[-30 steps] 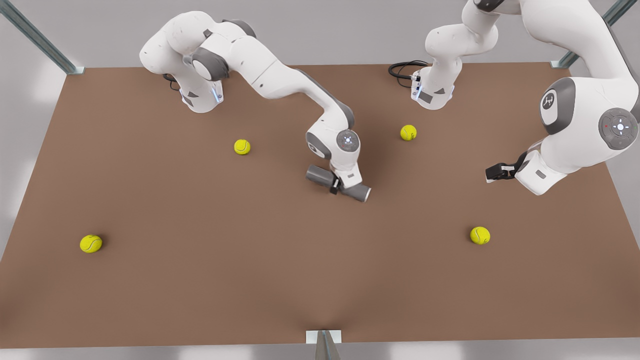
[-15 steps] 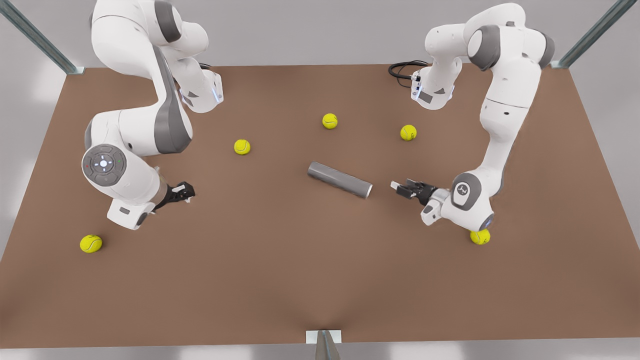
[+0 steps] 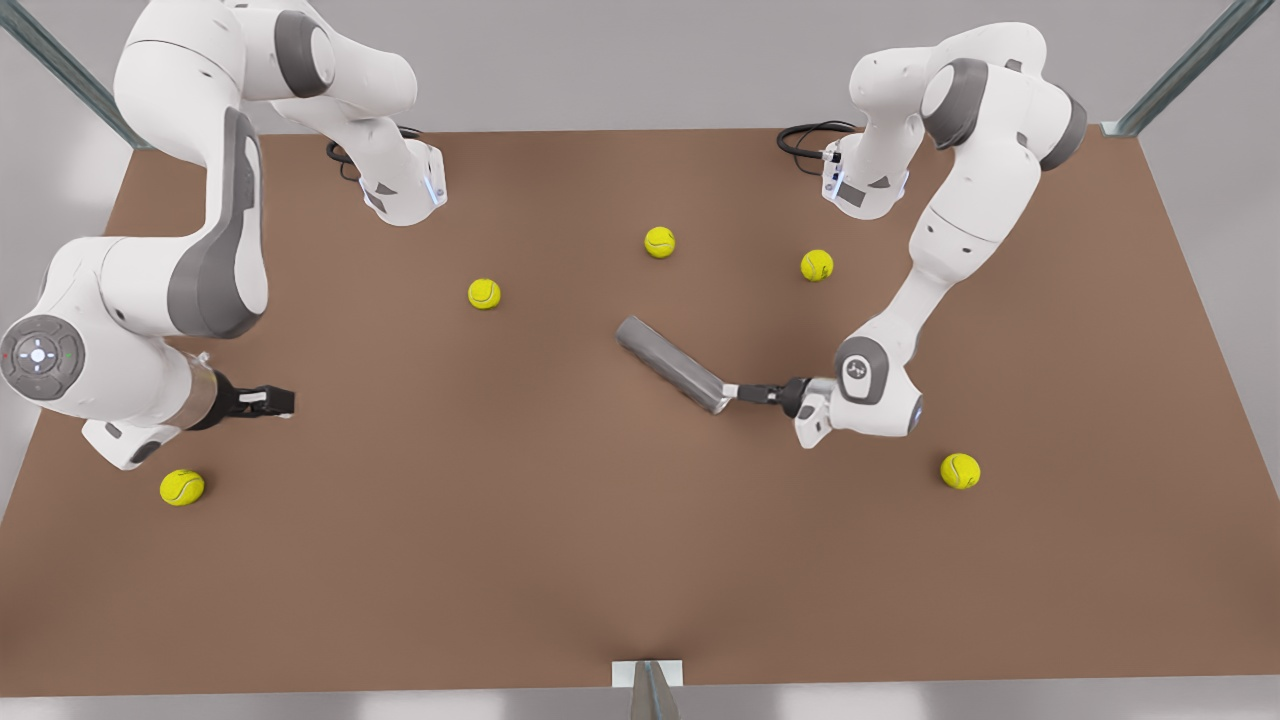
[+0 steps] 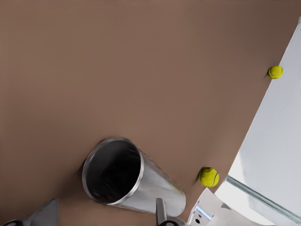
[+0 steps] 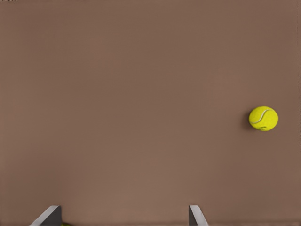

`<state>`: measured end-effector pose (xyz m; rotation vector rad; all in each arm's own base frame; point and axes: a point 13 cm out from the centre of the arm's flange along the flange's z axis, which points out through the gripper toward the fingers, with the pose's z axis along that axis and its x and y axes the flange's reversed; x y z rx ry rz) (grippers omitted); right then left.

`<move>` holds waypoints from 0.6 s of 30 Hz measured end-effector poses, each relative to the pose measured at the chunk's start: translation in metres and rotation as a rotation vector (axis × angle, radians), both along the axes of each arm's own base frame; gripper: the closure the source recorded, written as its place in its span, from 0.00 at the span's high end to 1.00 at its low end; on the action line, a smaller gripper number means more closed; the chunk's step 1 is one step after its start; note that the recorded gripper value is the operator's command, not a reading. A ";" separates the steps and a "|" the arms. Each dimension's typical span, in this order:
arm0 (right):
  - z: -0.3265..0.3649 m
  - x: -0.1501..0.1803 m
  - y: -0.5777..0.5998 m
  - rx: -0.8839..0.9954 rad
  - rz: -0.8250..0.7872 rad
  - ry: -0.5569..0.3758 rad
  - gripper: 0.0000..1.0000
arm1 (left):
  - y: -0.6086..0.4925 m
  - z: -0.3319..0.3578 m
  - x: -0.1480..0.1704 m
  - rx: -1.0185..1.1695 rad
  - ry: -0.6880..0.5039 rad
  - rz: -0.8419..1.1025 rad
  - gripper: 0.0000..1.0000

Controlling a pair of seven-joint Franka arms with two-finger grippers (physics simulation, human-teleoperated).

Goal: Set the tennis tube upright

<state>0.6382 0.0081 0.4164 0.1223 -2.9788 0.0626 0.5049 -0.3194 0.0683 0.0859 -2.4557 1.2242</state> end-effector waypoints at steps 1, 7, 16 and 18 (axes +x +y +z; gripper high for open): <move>0.000 0.000 -0.003 0.000 -0.007 0.000 1.00 | 0.004 0.002 0.008 -0.001 -0.025 0.003 1.00; 0.000 -0.001 -0.007 -0.001 -0.022 0.002 1.00 | -0.005 0.017 0.059 -0.022 -0.171 -0.025 1.00; 0.002 -0.001 -0.008 -0.003 -0.030 0.001 1.00 | -0.032 0.017 0.048 -0.055 -0.195 -0.093 1.00; 0.002 -0.001 -0.008 -0.003 -0.031 0.002 1.00 | -0.034 0.021 0.044 -0.068 -0.188 -0.110 1.00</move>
